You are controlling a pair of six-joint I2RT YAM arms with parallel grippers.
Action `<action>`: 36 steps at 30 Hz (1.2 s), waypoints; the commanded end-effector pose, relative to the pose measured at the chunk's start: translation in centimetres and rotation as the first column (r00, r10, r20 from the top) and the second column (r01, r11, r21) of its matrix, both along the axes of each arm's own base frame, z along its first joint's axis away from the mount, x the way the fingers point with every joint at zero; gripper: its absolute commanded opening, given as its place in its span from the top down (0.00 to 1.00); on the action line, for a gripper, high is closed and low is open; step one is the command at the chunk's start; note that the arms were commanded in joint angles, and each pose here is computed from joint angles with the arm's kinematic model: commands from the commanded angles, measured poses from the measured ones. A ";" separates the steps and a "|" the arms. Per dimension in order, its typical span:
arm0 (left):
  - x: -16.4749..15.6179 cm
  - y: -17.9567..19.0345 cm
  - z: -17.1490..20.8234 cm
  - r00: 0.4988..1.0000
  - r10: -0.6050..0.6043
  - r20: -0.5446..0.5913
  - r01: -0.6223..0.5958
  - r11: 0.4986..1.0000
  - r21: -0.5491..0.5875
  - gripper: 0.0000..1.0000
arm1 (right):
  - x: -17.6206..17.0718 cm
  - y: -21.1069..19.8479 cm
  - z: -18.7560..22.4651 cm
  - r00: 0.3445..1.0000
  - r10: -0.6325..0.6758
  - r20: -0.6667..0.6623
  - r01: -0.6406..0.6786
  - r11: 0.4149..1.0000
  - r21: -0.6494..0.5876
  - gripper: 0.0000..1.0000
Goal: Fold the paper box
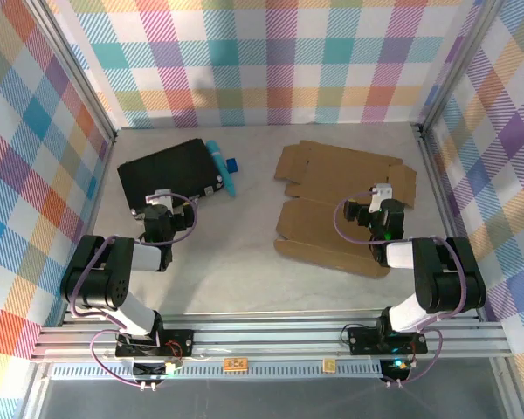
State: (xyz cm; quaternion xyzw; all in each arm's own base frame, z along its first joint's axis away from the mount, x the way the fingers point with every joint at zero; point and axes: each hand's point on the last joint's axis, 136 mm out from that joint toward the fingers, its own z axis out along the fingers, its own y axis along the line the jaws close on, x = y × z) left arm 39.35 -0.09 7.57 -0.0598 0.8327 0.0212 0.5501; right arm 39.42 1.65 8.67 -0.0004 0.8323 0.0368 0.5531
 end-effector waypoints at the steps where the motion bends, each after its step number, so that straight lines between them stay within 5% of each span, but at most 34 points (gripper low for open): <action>1: 0.6 -0.5 0.7 1.000 -0.022 0.017 0.022 1.000 0.001 0.00 | 0.4 0.1 0.5 1.000 0.012 0.015 -0.012 1.000 0.008 0.01; 27: 0.6 -0.4 0.9 1.000 -0.016 0.025 0.016 1.000 0.002 0.00 | 0.1 -0.4 1.7 0.999 -0.021 0.033 0.021 1.000 0.008 0.01; 32: -0.2 1.0 7.1 0.988 0.146 0.054 -0.149 0.987 0.059 0.00 | -1.3 -3.4 9.4 0.968 -0.252 -0.025 0.253 0.963 0.098 0.01; 34: -0.3 1.5 11.2 0.957 0.267 0.113 -0.264 0.963 -0.048 0.00 | -2.2 -3.2 16.6 0.956 -0.273 0.104 0.252 0.951 0.180 0.01; 36: -1.3 2.8 14.5 0.882 0.470 0.038 -0.441 0.850 -0.287 0.00 | -3.2 -3.6 23.6 0.912 -0.348 0.216 0.265 0.904 0.336 0.01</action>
